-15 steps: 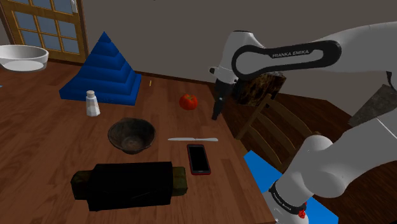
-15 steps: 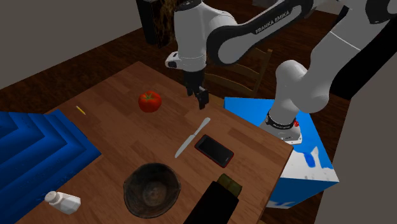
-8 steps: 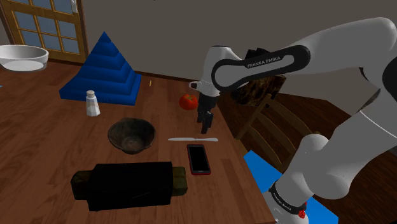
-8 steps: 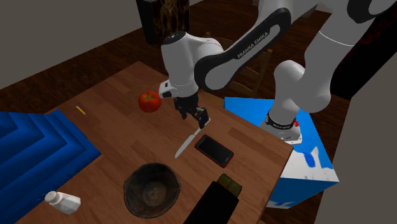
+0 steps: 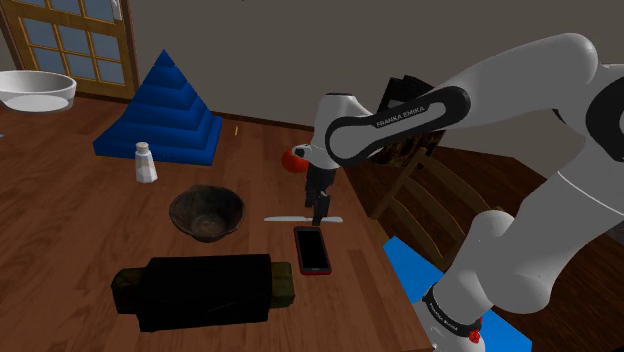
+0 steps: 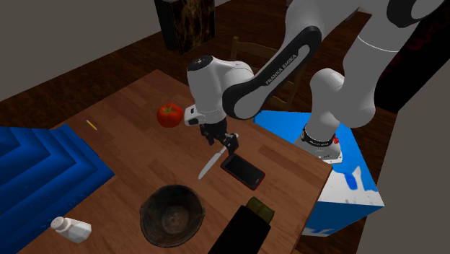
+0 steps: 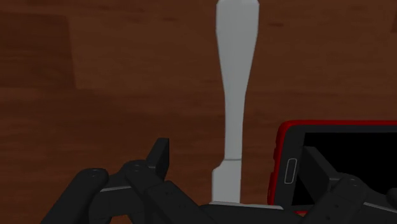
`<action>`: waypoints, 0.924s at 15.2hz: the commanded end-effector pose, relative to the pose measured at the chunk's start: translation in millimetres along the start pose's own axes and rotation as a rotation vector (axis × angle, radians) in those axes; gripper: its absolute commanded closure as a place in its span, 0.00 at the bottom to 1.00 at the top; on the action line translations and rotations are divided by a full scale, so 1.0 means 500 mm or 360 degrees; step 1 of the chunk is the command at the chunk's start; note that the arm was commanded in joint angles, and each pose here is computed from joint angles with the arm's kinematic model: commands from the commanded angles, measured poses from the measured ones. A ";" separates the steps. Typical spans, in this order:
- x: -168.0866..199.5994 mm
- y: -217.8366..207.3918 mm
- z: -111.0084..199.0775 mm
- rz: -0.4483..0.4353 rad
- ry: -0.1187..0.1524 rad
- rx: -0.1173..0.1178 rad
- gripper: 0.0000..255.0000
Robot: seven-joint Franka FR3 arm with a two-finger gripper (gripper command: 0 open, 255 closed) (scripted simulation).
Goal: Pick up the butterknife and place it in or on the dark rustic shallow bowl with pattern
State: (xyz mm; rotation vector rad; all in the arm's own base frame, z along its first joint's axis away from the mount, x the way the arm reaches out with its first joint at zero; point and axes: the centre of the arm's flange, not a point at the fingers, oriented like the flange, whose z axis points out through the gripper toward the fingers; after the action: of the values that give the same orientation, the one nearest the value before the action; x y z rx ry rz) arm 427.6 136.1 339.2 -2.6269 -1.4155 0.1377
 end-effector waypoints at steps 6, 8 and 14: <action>0.002 0.002 0.007 0.0000 0.0001 -0.0001 0.00; 0.002 0.002 0.007 0.0000 0.0001 -0.0001 1.00; 0.001 0.002 0.008 0.0000 0.0001 -0.0001 1.00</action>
State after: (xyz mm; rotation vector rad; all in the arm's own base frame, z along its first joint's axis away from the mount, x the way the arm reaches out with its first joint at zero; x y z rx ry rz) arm 430.1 135.1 338.1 -2.6315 -1.4134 0.1235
